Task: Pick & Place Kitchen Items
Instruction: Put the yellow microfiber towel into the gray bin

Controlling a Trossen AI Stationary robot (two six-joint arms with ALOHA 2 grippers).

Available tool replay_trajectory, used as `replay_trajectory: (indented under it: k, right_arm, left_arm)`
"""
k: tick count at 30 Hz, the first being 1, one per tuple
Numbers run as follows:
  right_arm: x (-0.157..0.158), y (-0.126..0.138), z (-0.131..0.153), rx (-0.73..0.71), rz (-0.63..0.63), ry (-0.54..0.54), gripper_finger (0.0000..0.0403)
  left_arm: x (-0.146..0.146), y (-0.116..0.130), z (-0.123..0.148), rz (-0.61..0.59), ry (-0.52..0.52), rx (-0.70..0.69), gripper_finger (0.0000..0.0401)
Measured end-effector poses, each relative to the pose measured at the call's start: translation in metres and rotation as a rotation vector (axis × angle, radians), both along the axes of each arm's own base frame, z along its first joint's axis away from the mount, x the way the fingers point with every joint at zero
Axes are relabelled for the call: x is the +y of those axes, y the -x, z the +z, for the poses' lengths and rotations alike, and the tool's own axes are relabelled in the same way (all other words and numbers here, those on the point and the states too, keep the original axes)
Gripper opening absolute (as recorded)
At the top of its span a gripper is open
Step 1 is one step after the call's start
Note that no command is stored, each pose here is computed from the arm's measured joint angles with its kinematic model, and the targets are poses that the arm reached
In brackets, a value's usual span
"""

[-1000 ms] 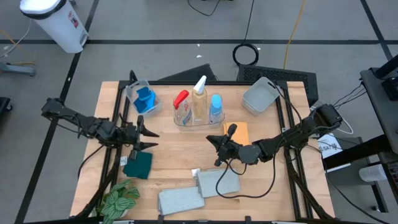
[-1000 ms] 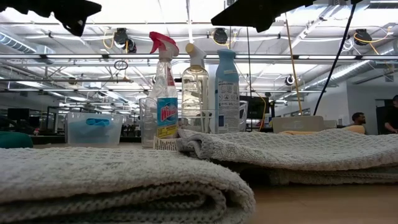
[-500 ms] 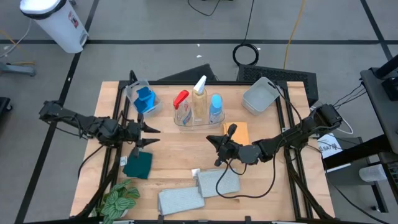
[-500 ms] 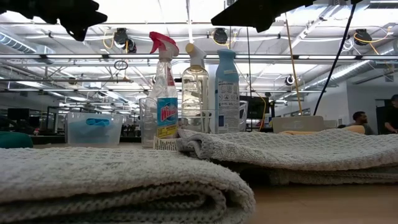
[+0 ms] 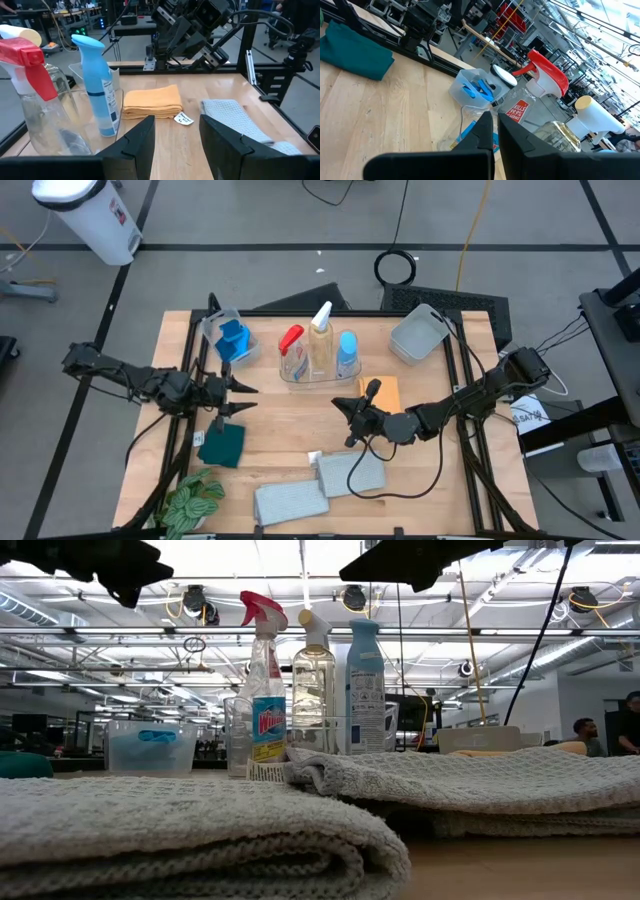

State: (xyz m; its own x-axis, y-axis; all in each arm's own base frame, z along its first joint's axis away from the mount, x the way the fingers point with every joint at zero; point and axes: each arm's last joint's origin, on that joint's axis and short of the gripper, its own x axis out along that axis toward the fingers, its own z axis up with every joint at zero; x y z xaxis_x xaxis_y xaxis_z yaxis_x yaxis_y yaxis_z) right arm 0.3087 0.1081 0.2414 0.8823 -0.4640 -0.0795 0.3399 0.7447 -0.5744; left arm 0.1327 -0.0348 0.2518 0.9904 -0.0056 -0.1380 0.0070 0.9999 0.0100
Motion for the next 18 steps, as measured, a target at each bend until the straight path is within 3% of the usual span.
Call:
replay_trajectory:
  k: [6,18]
  right_arm:
    - [0.000,0.000,0.000,0.000,0.000,0.000,0.0004]
    - [0.000,0.000,0.000,0.001,0.000,0.000,0.0004]
  left_arm:
    - [-0.001,-0.002,-0.023,-0.002,-0.011,-0.046,0.0159]
    - [0.010,0.018,-0.020,0.032,0.014,-0.090,0.0159]
